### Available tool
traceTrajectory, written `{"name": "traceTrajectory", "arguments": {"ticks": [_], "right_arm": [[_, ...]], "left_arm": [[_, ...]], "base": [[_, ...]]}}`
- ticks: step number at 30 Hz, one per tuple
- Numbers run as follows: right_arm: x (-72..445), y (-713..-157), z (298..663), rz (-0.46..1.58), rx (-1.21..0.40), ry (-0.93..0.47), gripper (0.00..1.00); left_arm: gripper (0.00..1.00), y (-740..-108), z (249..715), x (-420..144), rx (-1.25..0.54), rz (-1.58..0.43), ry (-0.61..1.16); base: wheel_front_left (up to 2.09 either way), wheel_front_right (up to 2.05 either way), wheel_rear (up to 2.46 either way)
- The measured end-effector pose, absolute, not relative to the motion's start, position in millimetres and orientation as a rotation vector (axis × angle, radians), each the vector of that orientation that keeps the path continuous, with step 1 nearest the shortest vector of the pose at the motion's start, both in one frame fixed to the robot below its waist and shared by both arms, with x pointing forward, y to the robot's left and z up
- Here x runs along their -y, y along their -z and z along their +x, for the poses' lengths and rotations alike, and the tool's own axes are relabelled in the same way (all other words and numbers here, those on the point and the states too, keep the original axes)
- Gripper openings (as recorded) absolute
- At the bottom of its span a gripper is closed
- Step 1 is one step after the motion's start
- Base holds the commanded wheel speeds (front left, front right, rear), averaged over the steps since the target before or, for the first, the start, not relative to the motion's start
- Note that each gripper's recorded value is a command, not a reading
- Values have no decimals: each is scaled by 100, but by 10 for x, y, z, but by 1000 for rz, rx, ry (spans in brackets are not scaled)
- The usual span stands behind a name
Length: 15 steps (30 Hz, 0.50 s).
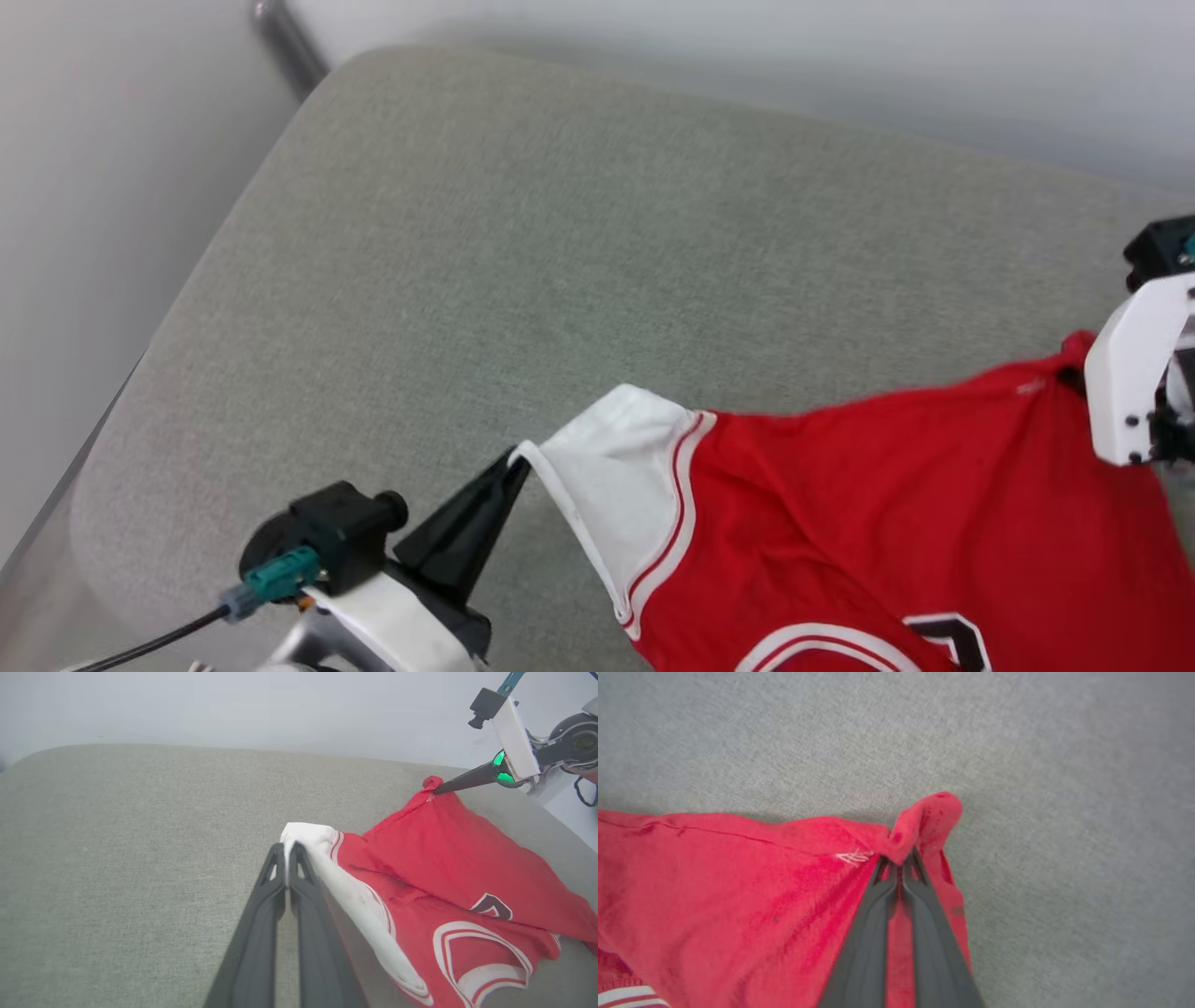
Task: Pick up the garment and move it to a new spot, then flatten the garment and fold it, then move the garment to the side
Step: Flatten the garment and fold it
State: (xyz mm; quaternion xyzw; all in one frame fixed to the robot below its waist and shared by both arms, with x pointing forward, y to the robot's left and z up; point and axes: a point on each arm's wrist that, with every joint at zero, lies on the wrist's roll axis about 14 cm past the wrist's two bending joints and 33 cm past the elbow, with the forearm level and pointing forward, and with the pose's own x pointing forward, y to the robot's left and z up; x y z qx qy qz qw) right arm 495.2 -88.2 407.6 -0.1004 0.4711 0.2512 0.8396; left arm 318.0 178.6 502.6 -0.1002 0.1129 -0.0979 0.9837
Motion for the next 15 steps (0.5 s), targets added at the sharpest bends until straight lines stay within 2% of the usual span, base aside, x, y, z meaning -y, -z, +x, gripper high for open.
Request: {"name": "traceTrajectory", "arguments": {"ticks": [3, 6, 8, 9, 15], "right_arm": [[944, -4630, 5071, -188, -830, -526, 0], [995, -4910, 5098, -168, -752, -522, 0], [1035, -5350, 5080, -124, -629, -530, 0], [1035, -5350, 5080, -124, -629, -530, 0], [1236, -6152, 4927, -86, -390, -511, 0]], "left_arm": [[0, -5367, 3275, -1821, -126, -134, 231], [0, -5597, 3347, -1826, -58, -96, 254], [0, -5956, 3442, -1845, 46, -42, 275], [0, -5956, 3442, -1845, 46, -42, 275], [0, -6672, 3599, -1899, 250, 47, 296]], "base": [[0, 0, 0], [0, 0, 0], [0, 0, 0], [0, 0, 0], [0, 0, 0]]}}
